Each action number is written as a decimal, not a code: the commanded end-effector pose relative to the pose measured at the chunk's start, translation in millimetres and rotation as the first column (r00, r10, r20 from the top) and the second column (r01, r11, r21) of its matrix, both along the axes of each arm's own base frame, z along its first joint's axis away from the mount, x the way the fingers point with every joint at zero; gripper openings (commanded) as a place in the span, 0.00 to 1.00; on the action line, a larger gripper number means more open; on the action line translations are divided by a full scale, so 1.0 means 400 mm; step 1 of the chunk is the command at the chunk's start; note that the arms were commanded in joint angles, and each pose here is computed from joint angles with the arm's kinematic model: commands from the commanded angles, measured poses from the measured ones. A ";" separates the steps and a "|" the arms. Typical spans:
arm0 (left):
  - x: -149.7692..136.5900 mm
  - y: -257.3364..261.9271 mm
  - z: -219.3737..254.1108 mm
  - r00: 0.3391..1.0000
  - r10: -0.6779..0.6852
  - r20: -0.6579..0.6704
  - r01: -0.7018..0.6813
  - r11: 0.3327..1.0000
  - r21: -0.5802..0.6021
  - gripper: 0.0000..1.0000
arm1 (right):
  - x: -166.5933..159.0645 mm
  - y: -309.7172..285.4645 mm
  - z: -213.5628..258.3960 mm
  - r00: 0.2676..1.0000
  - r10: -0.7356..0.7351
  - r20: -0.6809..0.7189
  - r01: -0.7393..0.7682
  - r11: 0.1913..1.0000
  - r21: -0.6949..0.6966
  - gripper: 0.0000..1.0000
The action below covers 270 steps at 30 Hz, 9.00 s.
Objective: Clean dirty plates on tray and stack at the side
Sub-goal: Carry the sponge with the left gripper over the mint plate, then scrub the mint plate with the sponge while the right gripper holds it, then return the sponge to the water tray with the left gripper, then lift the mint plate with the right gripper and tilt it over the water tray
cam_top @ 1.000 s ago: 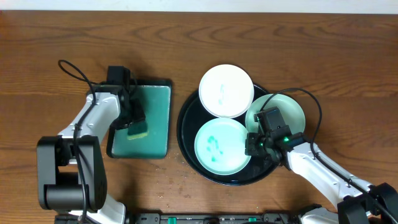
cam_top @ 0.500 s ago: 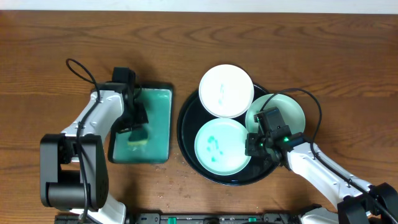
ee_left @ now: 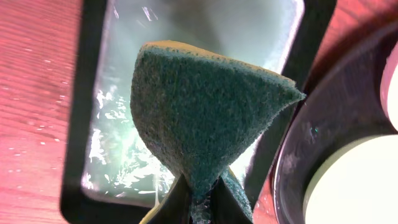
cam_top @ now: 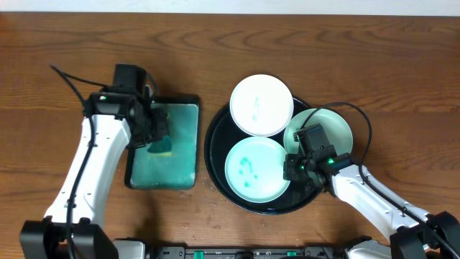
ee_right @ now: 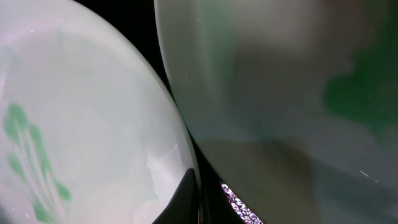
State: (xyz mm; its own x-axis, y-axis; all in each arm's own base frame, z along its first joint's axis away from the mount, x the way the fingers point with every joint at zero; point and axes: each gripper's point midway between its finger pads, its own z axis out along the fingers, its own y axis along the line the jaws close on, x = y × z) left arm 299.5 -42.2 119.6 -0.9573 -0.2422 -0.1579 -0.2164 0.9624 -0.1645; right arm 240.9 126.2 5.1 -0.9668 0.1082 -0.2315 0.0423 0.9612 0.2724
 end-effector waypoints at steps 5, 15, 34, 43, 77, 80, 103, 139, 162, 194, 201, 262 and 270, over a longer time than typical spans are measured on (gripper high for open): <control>-0.032 -0.159 0.007 0.990 -0.142 -0.012 0.140 0.985 -0.097 0.07 | 0.001 -0.010 -0.005 1.000 -0.022 0.001 0.022 0.999 -0.026 0.01; -0.076 -0.432 -0.047 0.979 -0.199 -0.036 0.188 0.962 -0.198 0.07 | -0.003 -0.011 -0.006 1.000 -0.022 -0.006 0.022 0.999 -0.029 0.01; -0.113 -0.396 -0.301 0.967 -0.196 -0.161 0.233 0.938 0.259 0.07 | -0.012 -0.015 -0.009 1.000 -0.022 -0.021 0.021 0.999 -0.035 0.01; -0.080 -0.344 -0.299 0.959 -0.226 -0.172 0.268 0.921 0.284 0.07 | -0.012 -0.015 -0.009 1.000 -0.022 -0.021 0.021 0.999 -0.035 0.01; -0.230 -0.520 -0.339 0.892 -0.324 -0.314 0.344 0.939 0.009 0.07 | -0.019 -0.018 -0.012 0.999 -0.022 -0.033 0.020 0.999 -0.042 0.01; -0.190 -0.454 -0.328 0.922 -0.279 -0.270 0.327 0.933 0.152 0.07 | -0.019 -0.018 -0.012 0.999 -0.022 -0.034 0.020 0.999 -0.042 0.01; -0.198 -0.727 -0.242 0.837 -0.543 -0.059 0.489 0.793 -0.365 0.07 | -0.027 -0.022 -0.014 0.999 -0.022 -0.048 0.020 0.999 -0.048 0.01; -0.011 -0.193 0.086 0.970 -0.118 0.215 0.076 0.978 0.196 0.07 | -0.027 -0.023 -0.015 0.999 -0.023 -0.047 0.021 0.998 -0.051 0.01; -0.003 -0.025 -0.068 0.999 0.029 -0.017 -0.028 0.996 0.081 0.56 | 0.029 -0.008 0.040 1.000 -0.028 0.009 0.029 0.999 -0.046 0.01; -0.155 0.003 0.182 0.974 0.035 0.226 -0.044 0.998 0.034 0.73 | 0.311 0.547 0.450 0.492 0.473 0.731 -0.234 0.881 -0.412 0.01; -0.177 0.059 0.244 0.921 0.180 0.345 -0.209 0.977 0.049 0.74 | 0.271 0.574 0.547 0.333 0.590 0.735 -0.098 0.797 -0.596 0.01; -0.223 0.105 0.331 0.831 0.230 0.506 -0.286 0.958 0.035 0.82 | 0.245 0.564 0.645 0.276 0.553 0.786 0.077 0.802 -0.592 0.01; -0.223 0.105 0.331 0.831 0.230 0.506 -0.286 0.958 0.035 0.82 | 0.230 0.617 0.408 0.600 0.418 0.682 -0.438 0.885 -0.157 0.01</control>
